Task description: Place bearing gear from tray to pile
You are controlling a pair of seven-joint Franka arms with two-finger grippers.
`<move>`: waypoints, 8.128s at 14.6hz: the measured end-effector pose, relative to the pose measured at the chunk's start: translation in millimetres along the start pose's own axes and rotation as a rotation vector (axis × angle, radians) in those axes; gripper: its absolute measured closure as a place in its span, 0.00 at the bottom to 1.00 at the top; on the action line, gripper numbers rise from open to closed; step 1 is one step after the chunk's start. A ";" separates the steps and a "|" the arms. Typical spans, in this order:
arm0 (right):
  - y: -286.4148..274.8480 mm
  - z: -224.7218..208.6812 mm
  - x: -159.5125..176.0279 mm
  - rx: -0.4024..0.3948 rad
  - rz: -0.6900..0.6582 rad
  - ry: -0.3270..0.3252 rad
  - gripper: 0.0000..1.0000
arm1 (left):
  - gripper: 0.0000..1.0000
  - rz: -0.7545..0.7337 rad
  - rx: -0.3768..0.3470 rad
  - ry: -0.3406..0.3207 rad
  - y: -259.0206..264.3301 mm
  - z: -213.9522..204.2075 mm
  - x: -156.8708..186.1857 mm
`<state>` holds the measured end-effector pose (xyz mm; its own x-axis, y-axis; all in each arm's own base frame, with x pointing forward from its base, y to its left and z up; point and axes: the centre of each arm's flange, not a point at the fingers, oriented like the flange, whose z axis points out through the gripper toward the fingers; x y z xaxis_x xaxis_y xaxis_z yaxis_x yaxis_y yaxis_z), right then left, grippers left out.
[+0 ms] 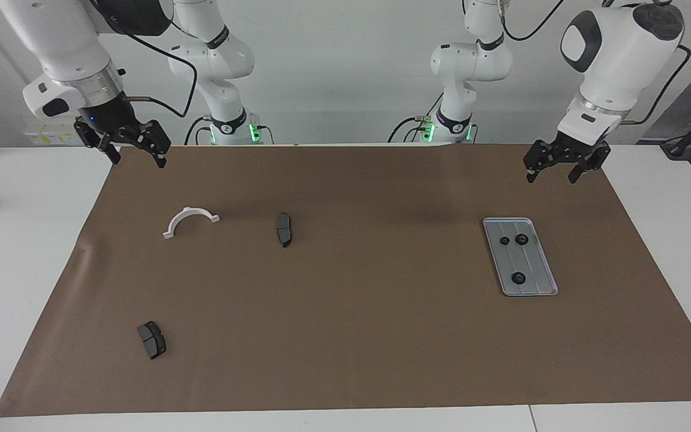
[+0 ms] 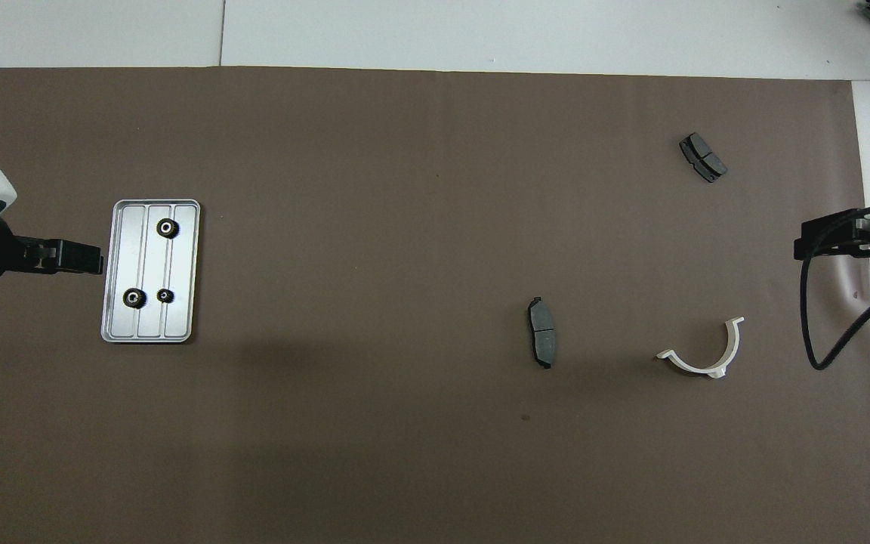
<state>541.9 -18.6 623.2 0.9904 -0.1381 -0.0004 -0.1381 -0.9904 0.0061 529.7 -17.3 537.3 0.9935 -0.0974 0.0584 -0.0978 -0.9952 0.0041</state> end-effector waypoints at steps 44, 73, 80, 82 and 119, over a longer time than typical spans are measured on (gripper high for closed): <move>0.0 0.0 0.0 0.000 0.000 0.000 0.00 | 0.77 0.022 -0.015 0.098 176.4 144.2 35.0; -6.1 7.1 3.8 0.005 -0.010 0.030 0.00 | 0.07 -0.122 -0.106 0.254 360.7 191.8 120.5; -140.7 99.9 56.6 0.002 -0.074 0.081 0.00 | 0.00 -0.122 -0.057 0.201 245.9 150.2 110.7; -180.0 133.2 70.7 0.005 -0.065 0.100 0.00 | 0.00 -0.082 -0.036 0.166 201.4 141.1 98.4; -443.3 330.1 42.7 0.002 -0.238 0.193 0.77 | 0.33 -0.002 0.035 0.204 -18.5 246.5 69.4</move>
<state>645.0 412.5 290.4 0.9768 0.1011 0.1887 0.0979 -0.9948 0.0264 614.8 -8.0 295.2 0.9612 -0.0950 0.2591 -0.0902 -0.9955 -0.0305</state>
